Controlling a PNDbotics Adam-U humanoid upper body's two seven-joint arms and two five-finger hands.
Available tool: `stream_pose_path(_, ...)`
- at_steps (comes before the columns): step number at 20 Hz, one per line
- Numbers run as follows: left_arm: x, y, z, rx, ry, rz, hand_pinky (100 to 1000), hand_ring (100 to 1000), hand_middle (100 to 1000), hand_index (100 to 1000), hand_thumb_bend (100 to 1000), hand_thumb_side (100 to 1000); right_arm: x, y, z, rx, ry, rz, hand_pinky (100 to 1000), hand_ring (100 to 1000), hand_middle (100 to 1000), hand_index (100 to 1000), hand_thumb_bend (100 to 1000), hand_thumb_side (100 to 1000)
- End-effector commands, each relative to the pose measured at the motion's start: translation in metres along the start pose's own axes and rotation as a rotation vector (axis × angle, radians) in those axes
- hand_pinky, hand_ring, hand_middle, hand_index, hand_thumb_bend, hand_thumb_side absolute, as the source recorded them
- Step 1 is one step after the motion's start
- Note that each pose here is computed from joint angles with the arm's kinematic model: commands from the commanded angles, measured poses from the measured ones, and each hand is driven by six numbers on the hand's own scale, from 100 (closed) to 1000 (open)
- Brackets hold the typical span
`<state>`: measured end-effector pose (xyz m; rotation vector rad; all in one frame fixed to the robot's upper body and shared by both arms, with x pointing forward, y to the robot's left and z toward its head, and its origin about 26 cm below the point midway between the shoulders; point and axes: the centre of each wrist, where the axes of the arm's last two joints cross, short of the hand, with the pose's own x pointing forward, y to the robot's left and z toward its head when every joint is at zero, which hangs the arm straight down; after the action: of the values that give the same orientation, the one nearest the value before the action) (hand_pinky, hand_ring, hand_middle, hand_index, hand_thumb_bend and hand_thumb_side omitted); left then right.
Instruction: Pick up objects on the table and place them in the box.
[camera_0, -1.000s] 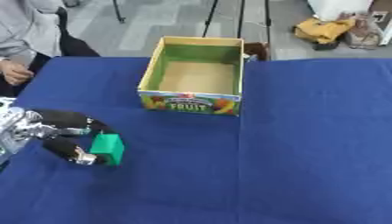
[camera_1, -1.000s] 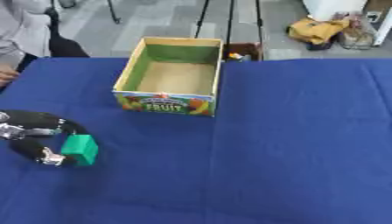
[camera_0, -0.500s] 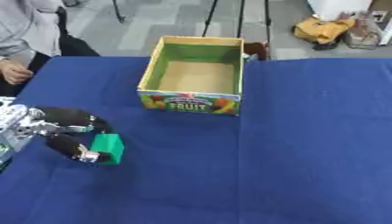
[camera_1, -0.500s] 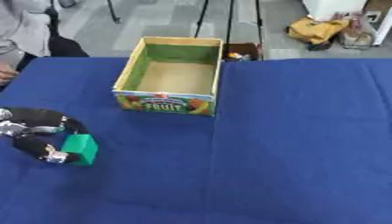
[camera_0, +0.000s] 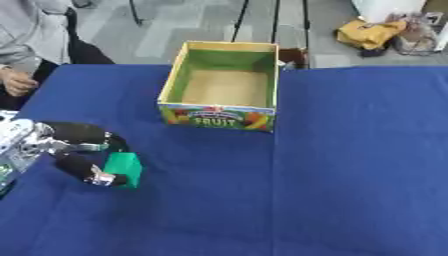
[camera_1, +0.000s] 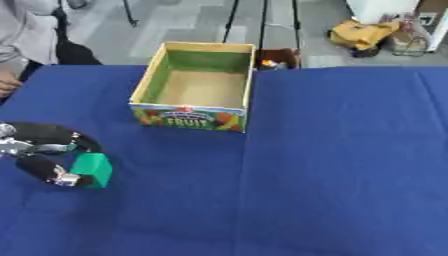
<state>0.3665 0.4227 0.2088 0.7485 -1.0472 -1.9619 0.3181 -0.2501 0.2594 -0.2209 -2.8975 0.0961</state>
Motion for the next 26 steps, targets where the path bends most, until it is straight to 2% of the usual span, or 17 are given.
stream_pose_path(1, -0.001, 0.0, 0.001, -0.037, 0.005, -0.035, 792, 867, 807, 890, 260, 801, 0.006, -0.001, -0.007, -0.012, -0.035, 0.006, 811, 882, 496, 806, 100, 854)
stream_pose_path(5, -0.001, -0.001, -0.001, -0.024, 0.015, -0.032, 781, 857, 797, 862, 188, 715, 0.006, -0.001, -0.007, -0.019, -0.034, 0.005, 812, 882, 496, 805, 100, 851)
stream_pose_path(6, -0.001, -0.001, -0.001, -0.018, 0.018, -0.031, 771, 849, 787, 832, 134, 708, 0.006, -0.001, -0.007, -0.021, -0.033, 0.005, 812, 882, 495, 806, 100, 850)
stream_pose_path(10, -0.001, -0.002, -0.002, 0.003, 0.023, -0.025, 760, 838, 770, 771, 103, 720, 0.006, -0.002, -0.007, -0.025, -0.03, 0.007, 813, 883, 494, 806, 100, 848)
stream_pose_path(18, -0.004, -0.001, 0.001, 0.05, 0.038, 0.002, 740, 818, 745, 643, 100, 640, 0.005, -0.002, -0.006, -0.03, -0.022, 0.012, 816, 885, 494, 808, 100, 842)
stream_pose_path(22, -0.005, 0.001, 0.005, 0.068, 0.046, 0.01, 737, 813, 741, 634, 100, 578, 0.005, -0.002, -0.006, -0.034, -0.019, 0.013, 817, 885, 494, 808, 100, 840)
stream_pose_path(26, -0.006, 0.004, 0.01, 0.086, 0.054, 0.012, 733, 807, 733, 620, 100, 555, 0.005, -0.002, -0.005, -0.037, -0.018, 0.014, 818, 885, 495, 808, 100, 839)
